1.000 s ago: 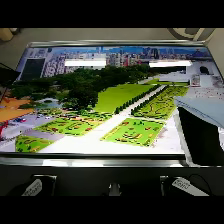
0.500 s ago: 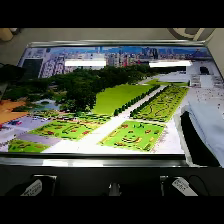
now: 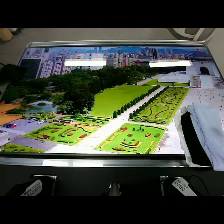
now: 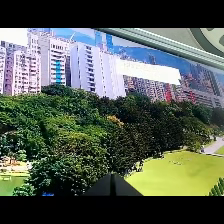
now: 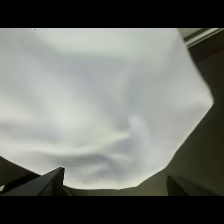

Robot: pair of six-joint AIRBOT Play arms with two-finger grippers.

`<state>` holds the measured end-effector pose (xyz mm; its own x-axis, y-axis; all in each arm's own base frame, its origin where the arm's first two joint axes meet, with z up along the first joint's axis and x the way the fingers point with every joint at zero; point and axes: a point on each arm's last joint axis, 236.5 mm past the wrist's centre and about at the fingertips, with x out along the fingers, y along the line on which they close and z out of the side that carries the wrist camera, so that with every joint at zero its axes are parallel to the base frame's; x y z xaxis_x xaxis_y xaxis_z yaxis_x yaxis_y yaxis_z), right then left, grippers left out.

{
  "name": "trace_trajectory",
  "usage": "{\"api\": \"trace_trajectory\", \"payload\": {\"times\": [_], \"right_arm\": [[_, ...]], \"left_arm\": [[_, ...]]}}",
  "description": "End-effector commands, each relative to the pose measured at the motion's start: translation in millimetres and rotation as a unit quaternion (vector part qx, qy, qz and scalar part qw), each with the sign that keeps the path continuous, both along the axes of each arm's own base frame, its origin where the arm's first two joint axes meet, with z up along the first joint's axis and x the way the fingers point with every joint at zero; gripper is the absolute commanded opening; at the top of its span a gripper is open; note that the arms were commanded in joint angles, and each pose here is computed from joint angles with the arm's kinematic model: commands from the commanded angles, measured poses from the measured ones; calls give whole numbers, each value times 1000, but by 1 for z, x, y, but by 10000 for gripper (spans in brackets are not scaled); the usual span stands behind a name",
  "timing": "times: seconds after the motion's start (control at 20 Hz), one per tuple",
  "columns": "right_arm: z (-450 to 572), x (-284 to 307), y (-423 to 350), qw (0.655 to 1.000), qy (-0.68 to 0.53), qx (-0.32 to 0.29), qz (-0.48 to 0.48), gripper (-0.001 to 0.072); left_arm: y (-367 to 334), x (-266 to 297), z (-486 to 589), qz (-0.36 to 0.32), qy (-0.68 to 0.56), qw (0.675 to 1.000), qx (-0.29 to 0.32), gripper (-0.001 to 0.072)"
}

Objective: Fold the shirts.

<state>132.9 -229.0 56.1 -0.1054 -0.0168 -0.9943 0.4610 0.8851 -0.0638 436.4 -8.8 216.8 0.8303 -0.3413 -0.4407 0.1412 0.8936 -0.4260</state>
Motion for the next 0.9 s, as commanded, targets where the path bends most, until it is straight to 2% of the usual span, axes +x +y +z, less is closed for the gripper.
{"api": "trace_trajectory", "payload": {"times": [0.0, 0.1, 0.15, 0.2, 0.3, 0.35, 0.4, 0.45, 0.5, 0.6, 0.65, 0.7, 0.85], "right_arm": [[71, 54, -57, 981, -116, -145, 52, 674], [160, 111, -79, 929, -209, -278, 123, 673], [200, 145, -70, 897, -259, -323, 157, 672], [226, 181, -45, 868, -309, -337, 194, 671], [228, 240, 31, 844, -371, -285, 261, 671], [212, 258, 71, 850, -371, -240, 286, 672], [182, 264, 107, 864, -335, -193, 323, 672], [149, 266, 133, 876, -287, -153, 355, 672], [110, 260, 160, 889, -231, -93, 383, 672], [50, 238, 211, 898, -140, 36, 416, 673], [34, 230, 230, 894, -115, 83, 424, 673], [22, 225, 240, 894, -94, 103, 425, 674], [13, 236, 247, 898, -103, 93, 417, 674]], "left_arm": [[-4, 1, 10, -5, -10, 1000, 3, 24], [-9, 8, 24, -6, -33, 999, 30, 22], [-11, 15, 26, -1, -32, 998, 56, 21], [-12, 22, 20, 7, -13, 996, 83, 22], [-15, 30, -10, 15, 58, 985, 160, 22], [-15, 30, -31, 16, 103, 974, 203, 24], [-19, 29, -53, 14, 140, 962, 232, 63], [-27, 23, -78, 4, 183, 955, 235, 325], [-35, 6, -111, -9, 255, 939, 229, 720], [-37, -35, -165, -39, 380, 893, 237, 718], [-38, -43, -177, -46, 393, 887, 237, 718], [-38, -45, -183, -43, 386, 891, 235, 718], [-38, -34, -177, -30, 346, 909, 230, 718]]}}
